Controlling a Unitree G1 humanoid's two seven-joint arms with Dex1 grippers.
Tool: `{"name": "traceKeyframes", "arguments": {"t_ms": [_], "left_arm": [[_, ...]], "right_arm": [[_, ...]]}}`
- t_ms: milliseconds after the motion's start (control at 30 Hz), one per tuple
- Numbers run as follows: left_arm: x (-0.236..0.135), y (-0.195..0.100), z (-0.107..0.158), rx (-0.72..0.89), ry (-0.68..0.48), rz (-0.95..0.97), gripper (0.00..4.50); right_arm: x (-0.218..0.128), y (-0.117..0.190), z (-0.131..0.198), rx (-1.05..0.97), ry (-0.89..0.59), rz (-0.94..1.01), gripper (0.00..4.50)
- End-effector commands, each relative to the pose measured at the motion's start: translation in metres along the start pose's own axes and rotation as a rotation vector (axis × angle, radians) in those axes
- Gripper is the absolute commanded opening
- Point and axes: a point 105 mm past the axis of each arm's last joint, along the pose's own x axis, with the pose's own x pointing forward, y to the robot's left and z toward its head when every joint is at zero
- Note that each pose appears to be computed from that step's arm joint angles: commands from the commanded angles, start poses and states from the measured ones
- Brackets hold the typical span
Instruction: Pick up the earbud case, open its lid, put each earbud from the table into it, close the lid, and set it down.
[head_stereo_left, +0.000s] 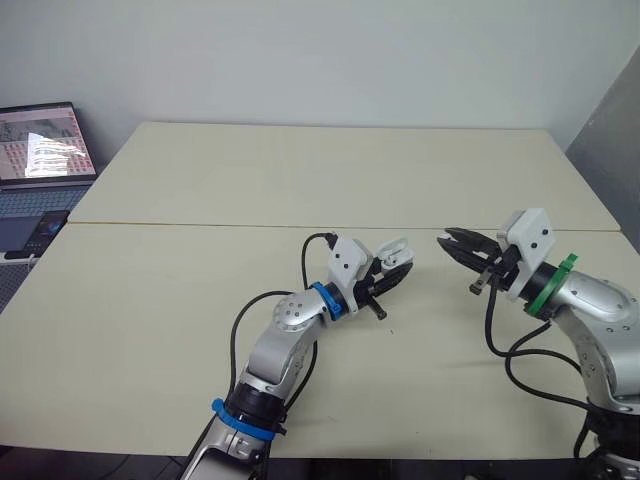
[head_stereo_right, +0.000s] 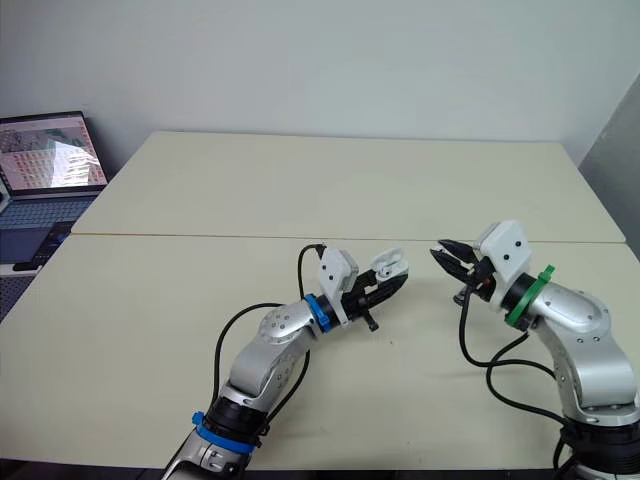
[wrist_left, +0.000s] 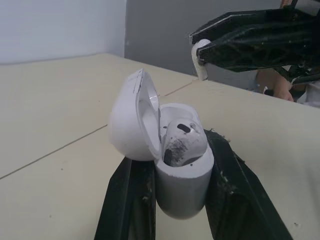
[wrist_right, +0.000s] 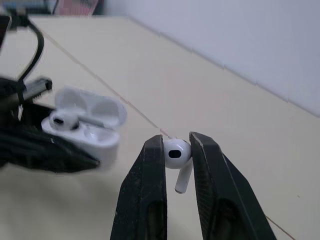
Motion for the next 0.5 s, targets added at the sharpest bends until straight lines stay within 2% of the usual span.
{"name": "traceKeyframes", "arguments": {"t_ms": [33,200,500], "left_arm": [[0.002,0.000,0.012,0.010,-0.060,0.002,0.82],[0.000,-0.012,0.015,-0.013,-0.089,-0.069,0.82],[-0.003,-0.010,0.017,-0.058,-0.105,-0.059,0.82]], "right_arm": [[0.003,0.007,0.033,0.046,-0.145,-0.034,0.34],[0.016,0.028,0.040,0.162,-0.218,-0.022,0.34],[0.015,0.048,0.020,0.169,-0.178,0.000,0.34]]}}
